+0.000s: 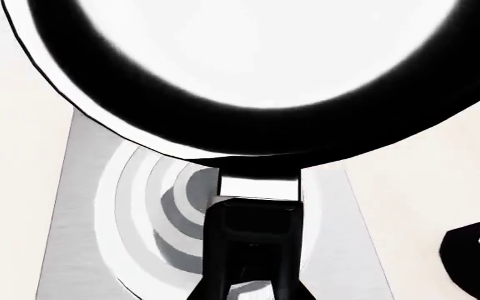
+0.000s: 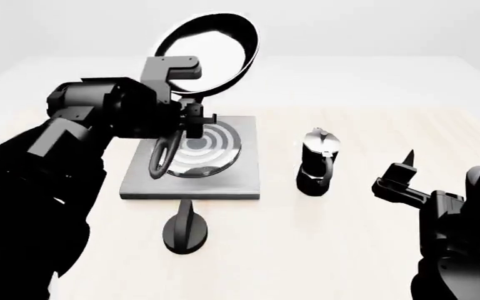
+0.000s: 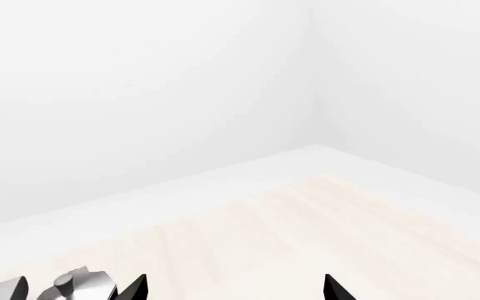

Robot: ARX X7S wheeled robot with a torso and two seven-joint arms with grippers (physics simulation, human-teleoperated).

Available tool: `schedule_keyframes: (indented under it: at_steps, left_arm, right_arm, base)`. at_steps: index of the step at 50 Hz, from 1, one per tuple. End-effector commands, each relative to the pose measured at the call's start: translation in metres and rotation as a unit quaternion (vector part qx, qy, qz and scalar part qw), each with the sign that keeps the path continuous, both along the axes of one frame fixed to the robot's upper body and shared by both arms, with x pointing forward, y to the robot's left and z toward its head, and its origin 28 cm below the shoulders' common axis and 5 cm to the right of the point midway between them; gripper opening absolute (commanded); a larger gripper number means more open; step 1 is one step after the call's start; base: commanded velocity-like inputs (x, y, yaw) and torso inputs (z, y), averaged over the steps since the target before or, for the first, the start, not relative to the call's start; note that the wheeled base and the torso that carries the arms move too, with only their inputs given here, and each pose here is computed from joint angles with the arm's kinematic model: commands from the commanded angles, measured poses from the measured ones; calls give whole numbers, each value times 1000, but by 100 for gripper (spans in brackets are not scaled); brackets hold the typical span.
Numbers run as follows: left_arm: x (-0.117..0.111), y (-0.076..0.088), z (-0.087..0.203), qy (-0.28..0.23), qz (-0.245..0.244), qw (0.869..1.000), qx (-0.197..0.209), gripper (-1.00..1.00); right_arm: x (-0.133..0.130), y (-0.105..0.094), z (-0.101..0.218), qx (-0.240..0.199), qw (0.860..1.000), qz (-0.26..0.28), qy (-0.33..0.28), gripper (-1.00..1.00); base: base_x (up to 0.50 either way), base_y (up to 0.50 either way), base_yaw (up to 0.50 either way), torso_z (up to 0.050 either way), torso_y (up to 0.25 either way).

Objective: Turn on the stove and put the frying pan on it.

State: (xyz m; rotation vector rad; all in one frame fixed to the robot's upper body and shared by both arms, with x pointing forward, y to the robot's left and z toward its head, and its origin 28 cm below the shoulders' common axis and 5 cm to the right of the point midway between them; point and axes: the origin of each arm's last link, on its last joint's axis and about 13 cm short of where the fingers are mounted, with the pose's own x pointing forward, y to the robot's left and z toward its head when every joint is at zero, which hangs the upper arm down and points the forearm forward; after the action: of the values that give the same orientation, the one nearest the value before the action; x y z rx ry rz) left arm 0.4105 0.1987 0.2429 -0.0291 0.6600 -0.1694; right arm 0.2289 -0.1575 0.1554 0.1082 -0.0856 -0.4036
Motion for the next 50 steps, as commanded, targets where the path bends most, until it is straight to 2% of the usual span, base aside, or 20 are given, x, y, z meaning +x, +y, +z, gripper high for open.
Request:
schedule_keyframes:
  at_steps: [1, 17, 22, 28, 32, 38, 43, 45, 46, 50]
  left_arm:
    - [0, -15, -24, 5, -2, 999, -40, -100]
    - [-1, -14, -34, 18, 1, 999, -31, -100]
    - [-1, -11, -30, 23, 5, 1000, -14, -100]
    - [-3, -4, -17, 37, 16, 998, 38, -100]
    - [-3, 1, -8, 33, 21, 998, 44, -100]
    - [-16, 2, 8, 38, -30, 997, 65, -100]
    - [-17, 17, 25, 33, -37, 996, 77, -100]
    - [-17, 20, 27, 34, -33, 997, 61, -100]
    - [-18, 21, 28, 36, -43, 996, 75, -100]
    - [-17, 23, 30, 34, -44, 996, 77, -100]
  right_arm:
    - [0, -2, 0, 12, 1000, 1, -5, 100]
    - [0, -1, 0, 11, 1000, 2, -5, 100]
    - [0, -1, 0, 11, 1000, 2, -5, 100]
    - [0, -1, 0, 10, 1000, 3, -4, 100]
    - [0, -1, 0, 11, 1000, 4, -4, 100]
    - [0, -1, 0, 12, 1000, 4, -4, 100]
    - [0, 1, -1, 10, 1000, 6, -2, 100]
    - [0, 1, -1, 9, 1000, 6, -2, 100]
    - [1, 1, -1, 9, 1000, 7, -2, 100]
    - [1, 1, -1, 9, 1000, 7, -2, 100]
  base:
    - [0, 0, 0, 0, 0]
    - [0, 0, 0, 0, 1]
    - [0, 0, -1, 0, 2]
    - [0, 0, 0, 3, 0]
    - [0, 0, 0, 0, 3]
    - [2, 0, -1, 0, -108]
    - [0, 0, 0, 0, -250]
    - [0, 0, 0, 0, -184]
    - [0, 0, 0, 0, 0]
    - [0, 0, -1, 0, 0]
